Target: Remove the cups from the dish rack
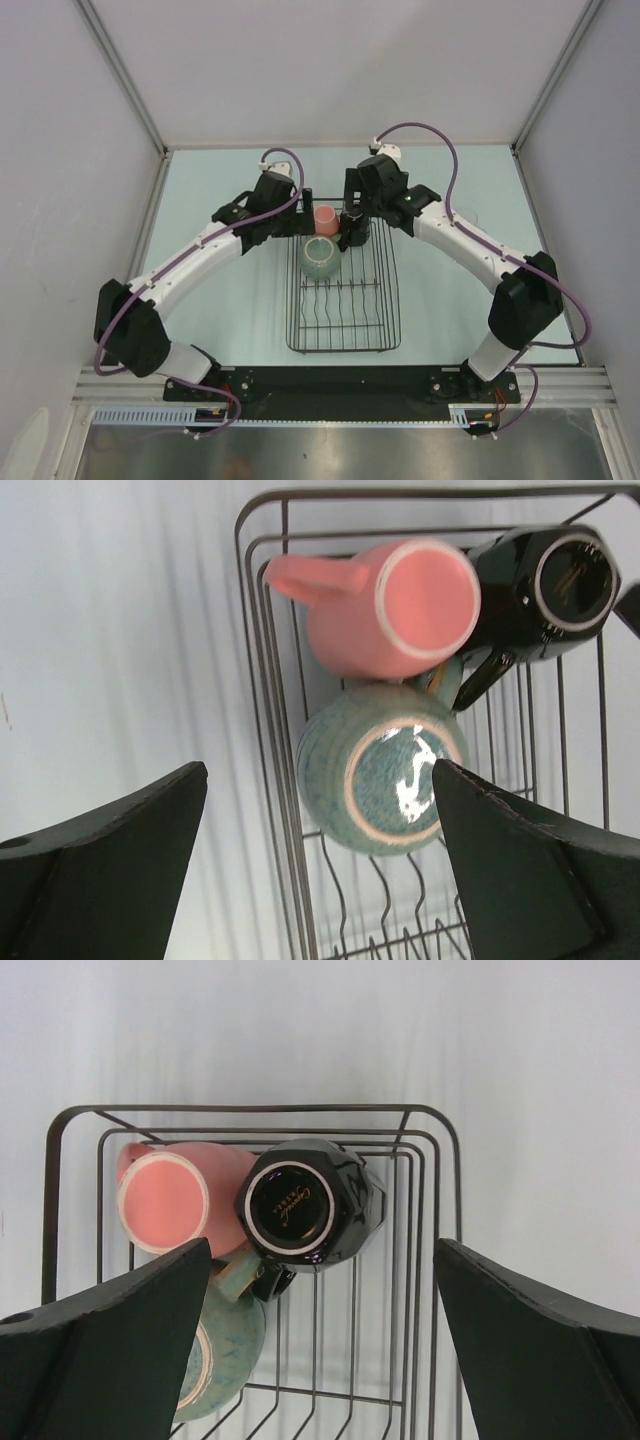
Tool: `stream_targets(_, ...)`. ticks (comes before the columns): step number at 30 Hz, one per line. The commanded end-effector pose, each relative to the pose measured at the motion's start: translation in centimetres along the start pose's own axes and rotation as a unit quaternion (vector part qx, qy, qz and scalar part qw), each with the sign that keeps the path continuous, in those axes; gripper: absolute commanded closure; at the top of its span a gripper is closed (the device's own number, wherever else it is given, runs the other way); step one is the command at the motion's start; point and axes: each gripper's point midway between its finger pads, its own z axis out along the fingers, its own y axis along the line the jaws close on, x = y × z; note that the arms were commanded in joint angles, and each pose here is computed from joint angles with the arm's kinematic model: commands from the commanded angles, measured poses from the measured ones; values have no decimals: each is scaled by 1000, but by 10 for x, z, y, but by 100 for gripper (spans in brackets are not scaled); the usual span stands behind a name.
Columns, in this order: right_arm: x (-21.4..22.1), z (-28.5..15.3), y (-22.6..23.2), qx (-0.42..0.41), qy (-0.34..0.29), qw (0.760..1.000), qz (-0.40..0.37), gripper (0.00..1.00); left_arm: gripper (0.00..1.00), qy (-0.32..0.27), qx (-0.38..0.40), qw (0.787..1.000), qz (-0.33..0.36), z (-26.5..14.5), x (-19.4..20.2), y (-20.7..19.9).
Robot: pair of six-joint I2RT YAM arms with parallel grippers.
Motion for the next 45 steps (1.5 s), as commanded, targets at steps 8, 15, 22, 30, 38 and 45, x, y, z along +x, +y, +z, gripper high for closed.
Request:
stream_targets(8,11,34,27,-23,16,1000,-15,0,0,-11,3,999,-32,-32,23,19)
stream_targets(15,25,55,27,-14,33,999,-28,0,0,-8,1,999,-34,-34,28,22)
stream_targets(22,38,76,22,6,50,998,-45,0,0,-8,-9,999,-30,-37,31,29)
stream_targets(30,51,90,13,34,76,995,-56,7,0,0,-13,999,-33,-35,38,34)
stream_targets(38,55,85,8,42,82,994,-58,49,0,4,-8,999,-33,-32,38,31)
stream_targets(45,42,73,2,57,61,995,-55,100,0,5,-4,999,-36,-30,38,28)
